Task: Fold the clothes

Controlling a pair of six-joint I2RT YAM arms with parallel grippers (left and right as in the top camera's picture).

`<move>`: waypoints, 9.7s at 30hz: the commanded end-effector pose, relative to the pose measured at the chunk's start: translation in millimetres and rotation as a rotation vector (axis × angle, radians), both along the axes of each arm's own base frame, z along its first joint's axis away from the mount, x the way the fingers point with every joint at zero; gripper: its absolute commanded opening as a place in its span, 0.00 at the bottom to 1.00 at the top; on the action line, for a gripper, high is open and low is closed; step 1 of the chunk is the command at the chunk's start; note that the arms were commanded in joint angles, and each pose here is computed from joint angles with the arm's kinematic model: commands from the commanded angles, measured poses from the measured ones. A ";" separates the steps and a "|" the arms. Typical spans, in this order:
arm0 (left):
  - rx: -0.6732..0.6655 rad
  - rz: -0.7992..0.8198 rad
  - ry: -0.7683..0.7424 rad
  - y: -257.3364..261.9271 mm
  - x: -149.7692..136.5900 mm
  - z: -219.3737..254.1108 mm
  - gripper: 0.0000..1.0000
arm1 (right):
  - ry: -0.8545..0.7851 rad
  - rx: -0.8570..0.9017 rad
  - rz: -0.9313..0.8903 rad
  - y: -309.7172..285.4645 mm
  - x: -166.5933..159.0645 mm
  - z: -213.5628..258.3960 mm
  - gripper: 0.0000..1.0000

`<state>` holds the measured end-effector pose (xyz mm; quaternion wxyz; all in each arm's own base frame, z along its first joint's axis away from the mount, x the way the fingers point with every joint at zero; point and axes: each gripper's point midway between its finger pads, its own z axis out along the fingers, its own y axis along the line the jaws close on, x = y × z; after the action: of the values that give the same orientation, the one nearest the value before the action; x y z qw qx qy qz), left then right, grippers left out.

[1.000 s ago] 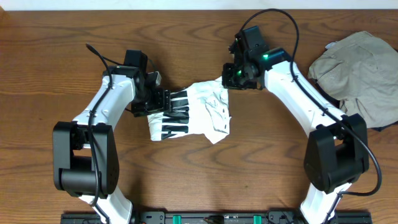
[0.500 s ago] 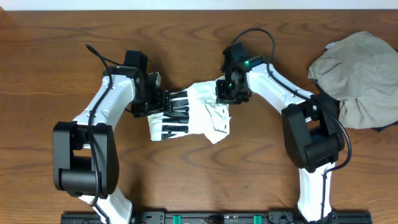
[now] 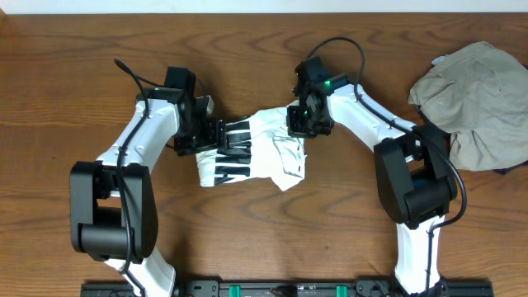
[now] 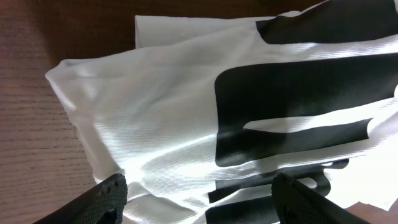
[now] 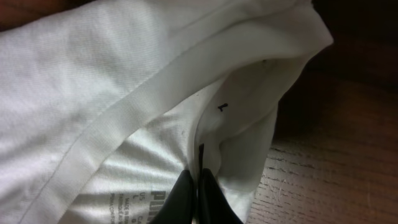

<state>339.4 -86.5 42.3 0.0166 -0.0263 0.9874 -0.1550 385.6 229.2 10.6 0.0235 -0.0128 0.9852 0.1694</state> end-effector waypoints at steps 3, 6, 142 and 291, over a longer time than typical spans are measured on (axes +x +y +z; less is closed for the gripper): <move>0.013 -0.014 -0.010 2.9 -2.5 3.1 0.77 | -0.013 -0.010 0.000 0.8 2.8 1.6 0.01; 0.013 -0.014 -0.009 2.9 -2.5 3.1 0.77 | -0.022 -0.056 -0.032 -8.9 6.4 -0.6 0.01; -0.451 0.725 -0.447 221.9 99.9 57.2 0.80 | 0.250 0.024 0.228 10.6 -84.9 -3.2 0.99; 0.031 1.069 -0.480 285.8 210.1 -41.5 0.06 | 0.227 0.105 0.316 56.8 -103.0 1.6 0.99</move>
<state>547.6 203.7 27.2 0.3324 -0.4866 0.7995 -0.1161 288.5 285.4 18.7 -0.1072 -0.1346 0.9593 0.2240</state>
